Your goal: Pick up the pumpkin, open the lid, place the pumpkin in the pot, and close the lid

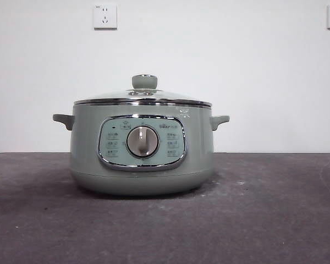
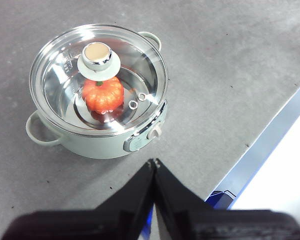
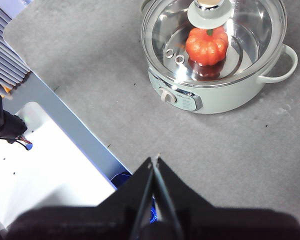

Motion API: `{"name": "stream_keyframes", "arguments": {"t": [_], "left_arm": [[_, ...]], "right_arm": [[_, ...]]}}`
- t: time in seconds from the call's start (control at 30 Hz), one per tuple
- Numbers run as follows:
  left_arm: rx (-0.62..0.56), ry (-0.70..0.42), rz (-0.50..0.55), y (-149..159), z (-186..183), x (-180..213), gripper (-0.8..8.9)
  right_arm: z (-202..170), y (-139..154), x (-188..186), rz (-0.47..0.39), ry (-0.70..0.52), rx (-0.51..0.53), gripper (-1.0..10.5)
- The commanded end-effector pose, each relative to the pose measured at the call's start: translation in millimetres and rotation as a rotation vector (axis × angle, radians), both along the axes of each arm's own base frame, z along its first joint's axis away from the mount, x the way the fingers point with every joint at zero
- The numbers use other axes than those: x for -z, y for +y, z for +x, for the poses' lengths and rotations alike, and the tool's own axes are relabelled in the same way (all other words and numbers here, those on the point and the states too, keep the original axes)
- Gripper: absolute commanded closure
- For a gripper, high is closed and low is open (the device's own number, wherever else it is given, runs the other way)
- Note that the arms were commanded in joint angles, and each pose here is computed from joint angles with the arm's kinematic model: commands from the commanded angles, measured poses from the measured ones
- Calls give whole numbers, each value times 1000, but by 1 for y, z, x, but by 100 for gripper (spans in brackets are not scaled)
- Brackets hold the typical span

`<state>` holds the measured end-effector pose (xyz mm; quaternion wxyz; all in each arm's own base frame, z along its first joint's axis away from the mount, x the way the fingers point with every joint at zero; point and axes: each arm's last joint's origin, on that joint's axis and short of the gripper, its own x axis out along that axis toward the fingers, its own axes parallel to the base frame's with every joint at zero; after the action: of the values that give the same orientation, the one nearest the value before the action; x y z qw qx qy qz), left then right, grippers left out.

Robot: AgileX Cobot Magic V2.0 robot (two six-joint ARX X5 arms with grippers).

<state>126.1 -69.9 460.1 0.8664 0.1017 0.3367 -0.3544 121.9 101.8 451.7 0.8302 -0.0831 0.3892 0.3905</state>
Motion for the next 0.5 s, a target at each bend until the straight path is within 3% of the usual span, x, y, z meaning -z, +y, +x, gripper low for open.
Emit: {"name": "stream_keyframes", "arguments": {"t": [0.03, 0.17, 0.33, 0.5], "left_arm": [[-13, 12, -1, 1, 0, 2, 817], [-91, -97, -19, 10, -3, -8, 817], [-234, -411, -119, 38, -29, -30, 817], [-387, -699, -161, 55, -51, -18, 817]], "right_arm": [[-1, -1, -1, 11, -4, 0, 946], [-1, -1, -1, 11, -4, 0, 946], [-1, -1, -1, 11, -4, 1, 946], [-1, -1, -1, 12, -5, 1, 946]]}}
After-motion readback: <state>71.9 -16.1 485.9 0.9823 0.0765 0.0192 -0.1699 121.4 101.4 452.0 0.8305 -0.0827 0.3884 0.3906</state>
